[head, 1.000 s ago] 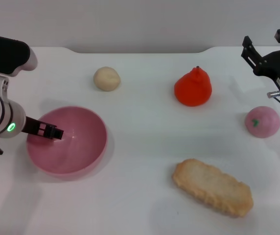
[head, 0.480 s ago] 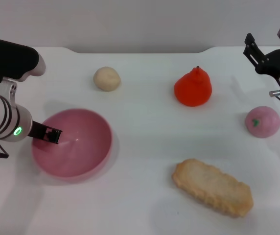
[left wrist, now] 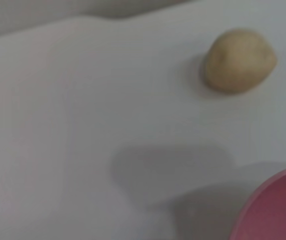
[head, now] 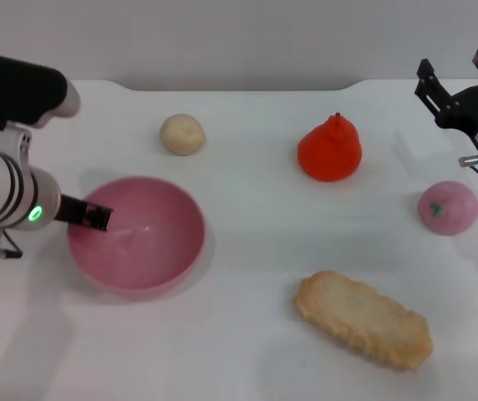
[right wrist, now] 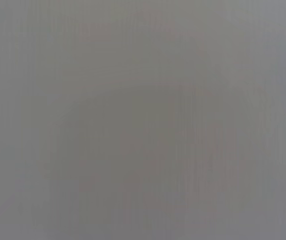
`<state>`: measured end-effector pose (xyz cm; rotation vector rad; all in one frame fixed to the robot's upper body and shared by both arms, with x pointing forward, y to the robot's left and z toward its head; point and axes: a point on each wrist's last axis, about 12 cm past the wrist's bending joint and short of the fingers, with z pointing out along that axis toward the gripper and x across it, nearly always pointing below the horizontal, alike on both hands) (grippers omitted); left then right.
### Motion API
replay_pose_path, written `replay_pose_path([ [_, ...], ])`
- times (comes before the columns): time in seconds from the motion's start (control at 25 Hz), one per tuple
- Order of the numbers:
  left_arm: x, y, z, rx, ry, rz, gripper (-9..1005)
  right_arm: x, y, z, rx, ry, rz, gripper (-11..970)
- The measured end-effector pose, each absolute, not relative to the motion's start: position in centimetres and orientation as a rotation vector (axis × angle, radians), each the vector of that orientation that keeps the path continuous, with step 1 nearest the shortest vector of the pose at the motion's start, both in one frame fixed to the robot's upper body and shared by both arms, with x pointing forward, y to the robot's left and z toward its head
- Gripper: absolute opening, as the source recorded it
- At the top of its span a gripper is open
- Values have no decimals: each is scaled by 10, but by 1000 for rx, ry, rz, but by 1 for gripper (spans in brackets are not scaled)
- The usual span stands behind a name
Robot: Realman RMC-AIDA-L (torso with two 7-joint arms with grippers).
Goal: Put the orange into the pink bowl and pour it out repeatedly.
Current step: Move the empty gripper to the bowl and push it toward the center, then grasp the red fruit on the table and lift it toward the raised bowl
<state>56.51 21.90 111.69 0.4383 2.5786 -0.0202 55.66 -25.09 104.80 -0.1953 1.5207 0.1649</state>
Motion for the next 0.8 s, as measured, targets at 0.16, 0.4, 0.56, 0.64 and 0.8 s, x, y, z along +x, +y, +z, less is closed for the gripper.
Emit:
replay_pose_path([
  [0.16, 568, 216, 1126, 446, 2524, -30, 144, 559, -249, 1048, -193, 1541, 174, 715],
  [0.4, 572, 213, 1136, 464, 2473, -28, 70, 567, -237, 1055, -188, 1668, 198, 709],
  [0.56, 575, 211, 1146, 468, 2429, -30, 43, 569, -234, 1080, -196, 1755, 182, 706],
  [0.64, 576, 210, 1150, 476, 2400, -33, 43, 571, -232, 1099, -214, 1804, 156, 704],
  [0.8, 579, 208, 1155, 484, 2356, -38, 43, 577, -229, 1126, -232, 1965, 126, 701],
])
